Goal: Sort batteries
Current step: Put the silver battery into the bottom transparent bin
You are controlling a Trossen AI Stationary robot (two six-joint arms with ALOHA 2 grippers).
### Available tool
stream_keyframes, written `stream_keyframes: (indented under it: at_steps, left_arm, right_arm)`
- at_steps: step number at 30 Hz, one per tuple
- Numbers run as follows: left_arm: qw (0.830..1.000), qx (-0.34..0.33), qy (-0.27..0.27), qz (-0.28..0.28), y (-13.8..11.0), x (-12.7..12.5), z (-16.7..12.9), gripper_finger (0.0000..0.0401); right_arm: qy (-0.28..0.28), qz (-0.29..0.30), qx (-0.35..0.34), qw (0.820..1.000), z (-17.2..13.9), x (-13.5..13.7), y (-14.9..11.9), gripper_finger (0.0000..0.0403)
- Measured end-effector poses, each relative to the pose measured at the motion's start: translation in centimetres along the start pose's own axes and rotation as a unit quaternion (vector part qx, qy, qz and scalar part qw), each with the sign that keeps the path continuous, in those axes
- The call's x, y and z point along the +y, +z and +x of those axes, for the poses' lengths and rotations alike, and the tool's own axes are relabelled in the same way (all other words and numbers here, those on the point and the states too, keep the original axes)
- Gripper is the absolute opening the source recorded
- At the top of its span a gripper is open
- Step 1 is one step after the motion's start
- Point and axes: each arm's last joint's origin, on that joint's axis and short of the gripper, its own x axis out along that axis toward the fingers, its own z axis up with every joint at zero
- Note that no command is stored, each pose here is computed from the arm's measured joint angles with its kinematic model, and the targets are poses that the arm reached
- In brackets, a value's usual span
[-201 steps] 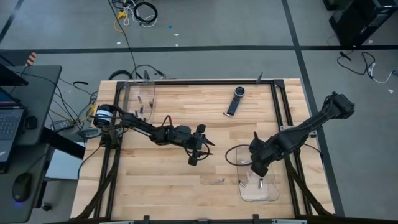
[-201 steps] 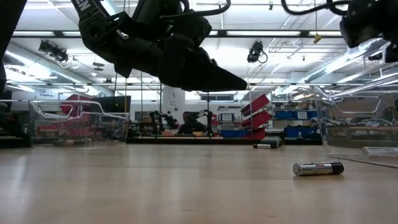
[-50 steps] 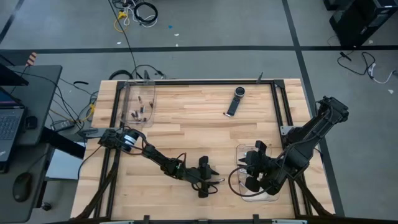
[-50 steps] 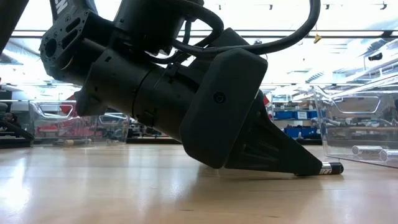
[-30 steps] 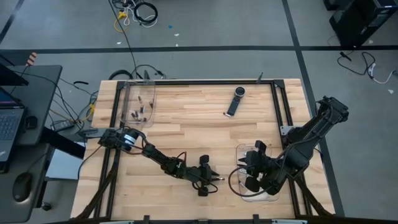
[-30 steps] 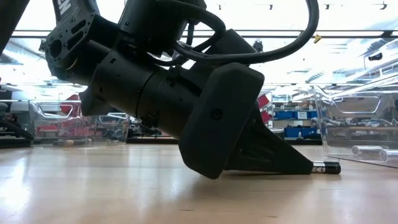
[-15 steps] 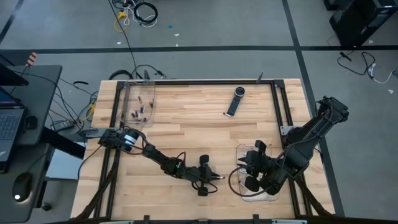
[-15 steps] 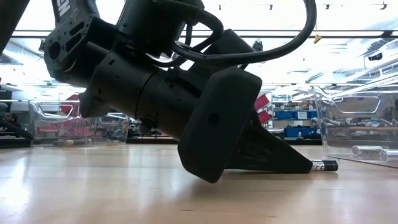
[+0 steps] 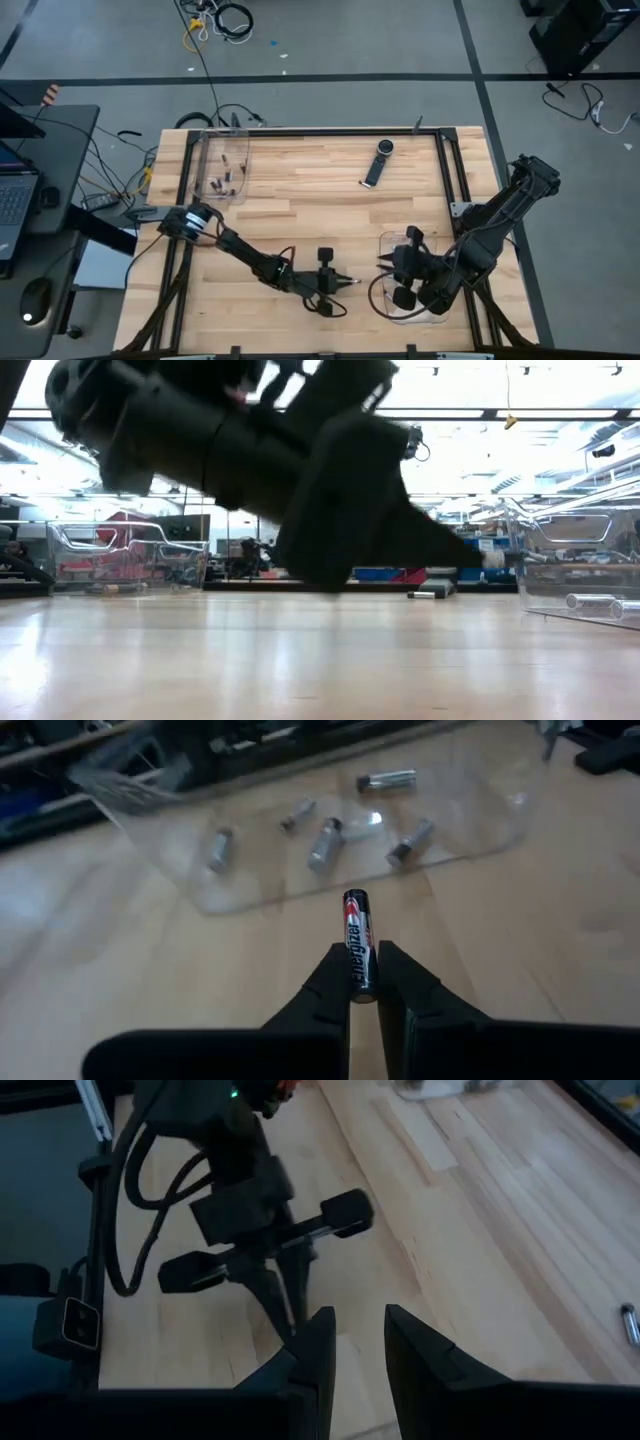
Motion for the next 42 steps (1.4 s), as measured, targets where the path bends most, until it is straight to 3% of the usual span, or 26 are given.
stream_keyframes:
  at_steps: [7,11,14,22,29,42]
  left_arm:
    - [0.998,-0.024,0.043,0.051,2.8,1.0,-1.2,0.0020]
    - [0.991,0.001,0.091,0.094,3.0,1.8,-1.6,0.0023]
    - [0.990,-0.002,0.105,0.093,3.4,2.5,-2.1,0.0024]
    - [0.992,-0.101,0.057,0.059,5.6,3.4,-4.5,0.0024]
    - [0.977,-0.214,0.003,0.016,5.8,4.2,-6.1,0.0025]
    - [0.974,-0.226,0.003,0.015,6.1,4.5,-6.0,0.0022]
  right_arm:
    - [0.014,-0.036,-0.025,0.999,1.1,0.4,-0.7,0.0075]
    - [0.017,-0.042,-0.028,0.999,1.7,0.4,-1.5,0.0075]
    - [0.017,-0.042,-0.028,0.999,2.3,0.4,-2.1,0.0075]
    - [0.035,-0.076,-0.067,0.994,2.9,1.0,-2.9,0.0075]
    - [0.020,-0.110,-0.119,0.987,2.6,1.4,-2.4,0.0075]
    - [0.016,-0.130,-0.157,0.979,3.2,1.3,-0.6,0.0127]
